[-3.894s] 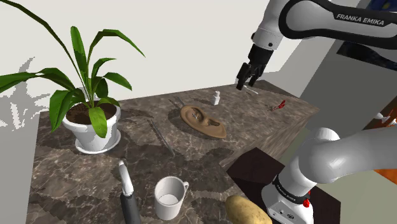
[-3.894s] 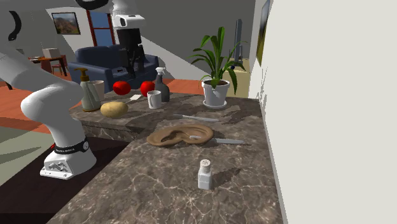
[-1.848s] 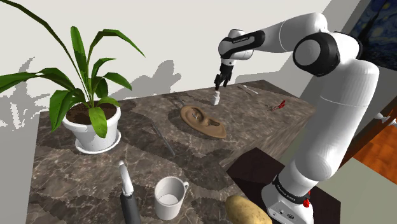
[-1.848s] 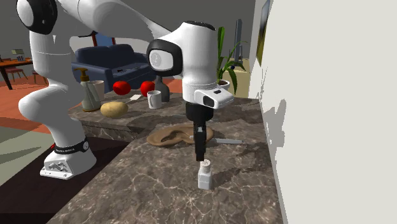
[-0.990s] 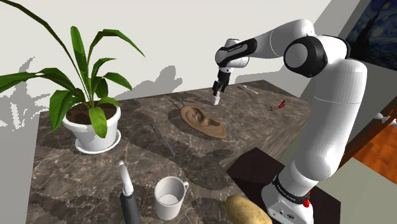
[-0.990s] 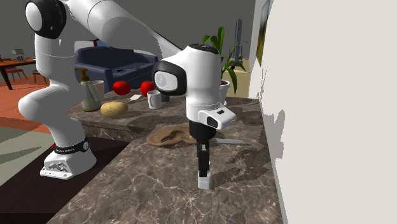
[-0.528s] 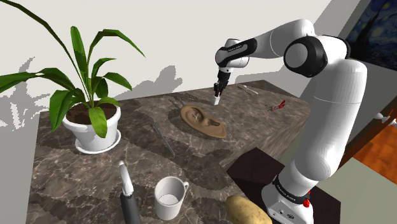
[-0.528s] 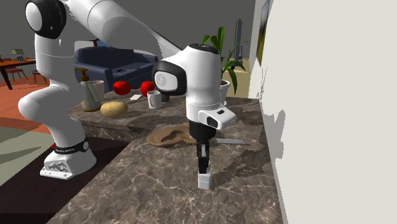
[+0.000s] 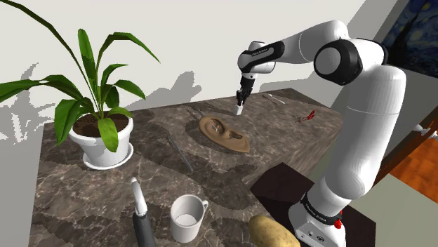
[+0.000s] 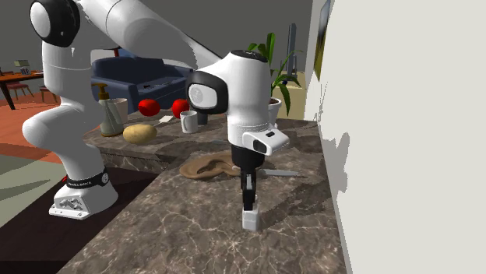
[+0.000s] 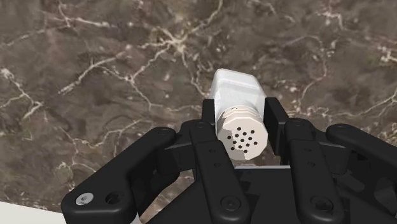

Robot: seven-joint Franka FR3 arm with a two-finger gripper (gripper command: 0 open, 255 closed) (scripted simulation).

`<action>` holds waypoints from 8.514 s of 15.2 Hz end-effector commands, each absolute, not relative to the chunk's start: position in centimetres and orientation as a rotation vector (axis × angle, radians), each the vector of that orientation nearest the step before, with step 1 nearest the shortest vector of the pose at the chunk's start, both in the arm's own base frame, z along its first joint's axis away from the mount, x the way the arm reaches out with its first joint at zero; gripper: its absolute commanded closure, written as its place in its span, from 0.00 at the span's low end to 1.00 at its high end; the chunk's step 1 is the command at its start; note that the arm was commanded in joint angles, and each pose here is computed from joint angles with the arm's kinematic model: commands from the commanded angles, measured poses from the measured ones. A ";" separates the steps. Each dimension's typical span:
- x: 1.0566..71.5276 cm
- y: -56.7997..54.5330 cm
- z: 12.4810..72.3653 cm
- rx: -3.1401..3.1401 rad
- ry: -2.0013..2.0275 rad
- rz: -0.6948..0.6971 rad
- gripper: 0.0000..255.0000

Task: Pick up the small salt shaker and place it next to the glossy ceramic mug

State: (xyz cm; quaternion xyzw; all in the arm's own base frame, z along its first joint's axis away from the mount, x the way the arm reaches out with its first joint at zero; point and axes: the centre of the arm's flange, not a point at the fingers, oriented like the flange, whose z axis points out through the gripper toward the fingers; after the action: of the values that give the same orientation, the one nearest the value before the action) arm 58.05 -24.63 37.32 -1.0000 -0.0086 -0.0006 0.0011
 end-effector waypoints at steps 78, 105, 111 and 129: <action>25.9 28.1 54.0 -3.139 -0.027 -0.002 1.00; 25.9 28.1 39.8 -3.139 -0.027 -0.002 1.00; 25.9 28.1 37.9 -3.139 -0.027 -0.002 1.00; 25.9 28.1 42.9 -3.139 -0.027 -0.002 0.00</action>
State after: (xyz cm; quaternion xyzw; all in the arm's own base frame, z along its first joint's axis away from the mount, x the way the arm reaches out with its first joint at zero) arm 25.93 28.16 42.76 -1.0000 -0.0087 -0.0008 0.0013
